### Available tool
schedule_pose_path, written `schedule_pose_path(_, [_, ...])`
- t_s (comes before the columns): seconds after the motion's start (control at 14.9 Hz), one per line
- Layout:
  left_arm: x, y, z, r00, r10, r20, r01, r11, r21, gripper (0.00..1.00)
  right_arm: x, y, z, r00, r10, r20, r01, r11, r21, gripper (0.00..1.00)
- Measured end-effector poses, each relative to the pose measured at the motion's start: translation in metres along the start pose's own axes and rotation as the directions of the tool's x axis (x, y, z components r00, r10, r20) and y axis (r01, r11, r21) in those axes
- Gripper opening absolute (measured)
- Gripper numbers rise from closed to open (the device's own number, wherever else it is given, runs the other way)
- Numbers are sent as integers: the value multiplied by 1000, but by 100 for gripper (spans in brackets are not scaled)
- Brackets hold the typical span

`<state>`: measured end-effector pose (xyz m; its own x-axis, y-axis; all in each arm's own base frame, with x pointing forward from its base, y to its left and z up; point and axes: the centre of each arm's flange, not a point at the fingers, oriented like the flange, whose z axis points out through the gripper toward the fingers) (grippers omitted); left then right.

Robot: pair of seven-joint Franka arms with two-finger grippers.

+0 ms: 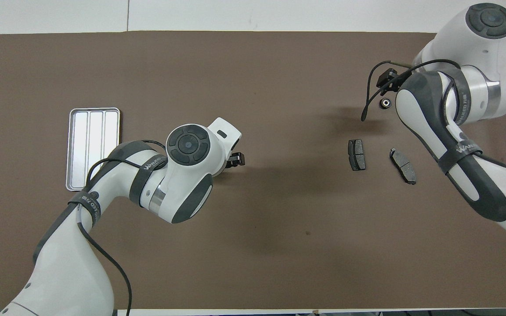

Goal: Pick bearing gear from pile to tray

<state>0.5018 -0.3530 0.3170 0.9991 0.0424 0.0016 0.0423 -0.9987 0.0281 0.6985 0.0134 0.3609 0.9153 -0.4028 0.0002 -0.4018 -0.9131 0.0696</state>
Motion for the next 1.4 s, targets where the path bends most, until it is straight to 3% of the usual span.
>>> schedule_pose_path(0.2, [-3, 6, 12, 1000, 8, -2, -8, 1000, 15, 100, 4, 6, 36, 1000, 9, 3, -9, 1000, 16, 100])
schedule_pose_path(0.54, [-2, 7, 18, 999, 25, -34, -23, 999, 38, 100, 11, 1, 60, 999, 10, -30, -9, 999, 53, 100])
schedule_pose_path(0.67, [-1, 8, 18, 999, 30, -42, -28, 999, 37, 81, 10, -1, 71, 999, 7, -41, -5, 998, 65, 100])
schedule_pose_path(0.8, [-1, 9, 18, 998, 32, -46, -30, 999, 35, 75, 8, -2, 79, 999, 3, -44, 0, 998, 70, 100])
schedule_pose_path(0.87, [-1, 9, 18, 998, 32, -47, -30, 999, 34, 64, 7, -2, 80, 999, 3, -43, 0, 998, 70, 100])
schedule_pose_path(1.07, [0, 9, 19, 999, 9, -52, -8, 1000, 30, 29, 7, -2, 79, 999, 2, -45, 1, 998, 69, 71])
schedule_pose_path(1.14, [1, 10, 19, 998, -7, -60, 9, 1000, 21, 23, 7, -2, 77, 999, 2, -49, 1, 998, 70, 61])
schedule_pose_path(1.27, [3, 10, 19, 997, -27, -72, 28, 1000, 9, 23, 8, 0, 74, 999, 4, -51, 0, 998, 67, 39])
schedule_pose_path(1.4, [9, 6, 17, 996, -38, -76, 40, 999, 15, 23, 7, 0, 74, 999, 4, -51, 0, 998, 66, 35])
